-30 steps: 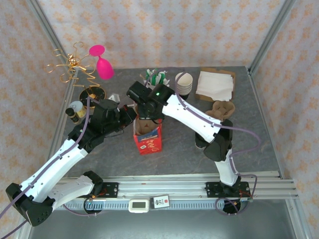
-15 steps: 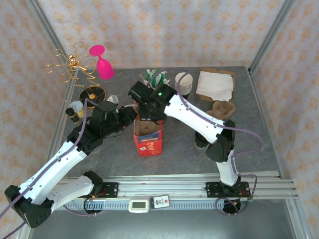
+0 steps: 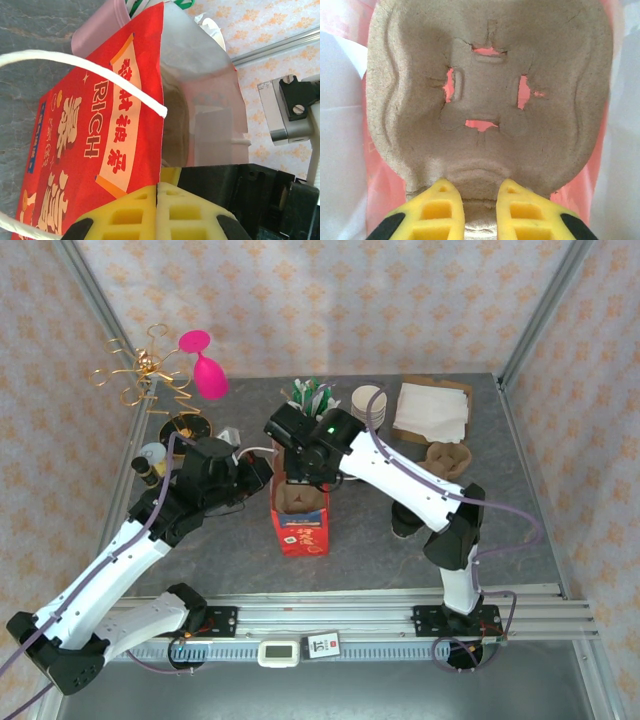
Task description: Pack the takeout coffee
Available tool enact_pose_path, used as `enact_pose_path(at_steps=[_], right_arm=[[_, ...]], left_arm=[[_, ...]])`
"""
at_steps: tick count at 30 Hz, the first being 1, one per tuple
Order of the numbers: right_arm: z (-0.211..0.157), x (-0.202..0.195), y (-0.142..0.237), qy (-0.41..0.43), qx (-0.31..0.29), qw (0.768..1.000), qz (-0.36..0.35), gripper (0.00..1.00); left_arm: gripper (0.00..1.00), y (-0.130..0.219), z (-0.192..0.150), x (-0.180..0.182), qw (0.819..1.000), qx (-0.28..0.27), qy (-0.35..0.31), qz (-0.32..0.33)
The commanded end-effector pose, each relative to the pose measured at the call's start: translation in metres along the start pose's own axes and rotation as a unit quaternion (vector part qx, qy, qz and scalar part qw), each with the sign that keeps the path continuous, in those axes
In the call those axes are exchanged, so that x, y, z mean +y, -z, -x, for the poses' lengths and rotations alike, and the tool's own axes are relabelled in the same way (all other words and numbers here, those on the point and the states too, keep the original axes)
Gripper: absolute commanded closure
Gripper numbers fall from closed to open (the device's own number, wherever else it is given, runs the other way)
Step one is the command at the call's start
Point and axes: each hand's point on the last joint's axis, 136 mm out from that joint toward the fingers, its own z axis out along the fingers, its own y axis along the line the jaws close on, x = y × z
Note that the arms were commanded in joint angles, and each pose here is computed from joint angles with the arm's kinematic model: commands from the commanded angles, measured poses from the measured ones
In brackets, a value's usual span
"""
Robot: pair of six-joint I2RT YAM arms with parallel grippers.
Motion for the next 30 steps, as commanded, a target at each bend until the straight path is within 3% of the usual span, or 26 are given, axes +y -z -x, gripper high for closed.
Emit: enact_pose_path(at_steps=[1,12,17,30], right_arm=[[0.003,-0.012,0.019,-0.003,-0.027,1.000,-0.006,0.86],[-0.003,-0.056,0.028,-0.022,-0.030,0.999,-0.035,0.86],[-0.008,-0.057,0.020,-0.016,-0.016,0.999,-0.040,0.86],[-0.003,-0.048,-0.011,-0.009,0.001,0.998,-0.066,0.85]], left_arm=[[0.99,0.000,-0.006,-0.018,0.999,0.011,0.001,-0.032],[1.00,-0.011,-0.026,-0.057,0.994,0.005,0.055,-0.095],[1.00,-0.016,-0.030,-0.066,0.989,0.002,0.082,-0.120],[1.00,-0.012,-0.029,-0.042,0.987,-0.025,0.114,-0.106]])
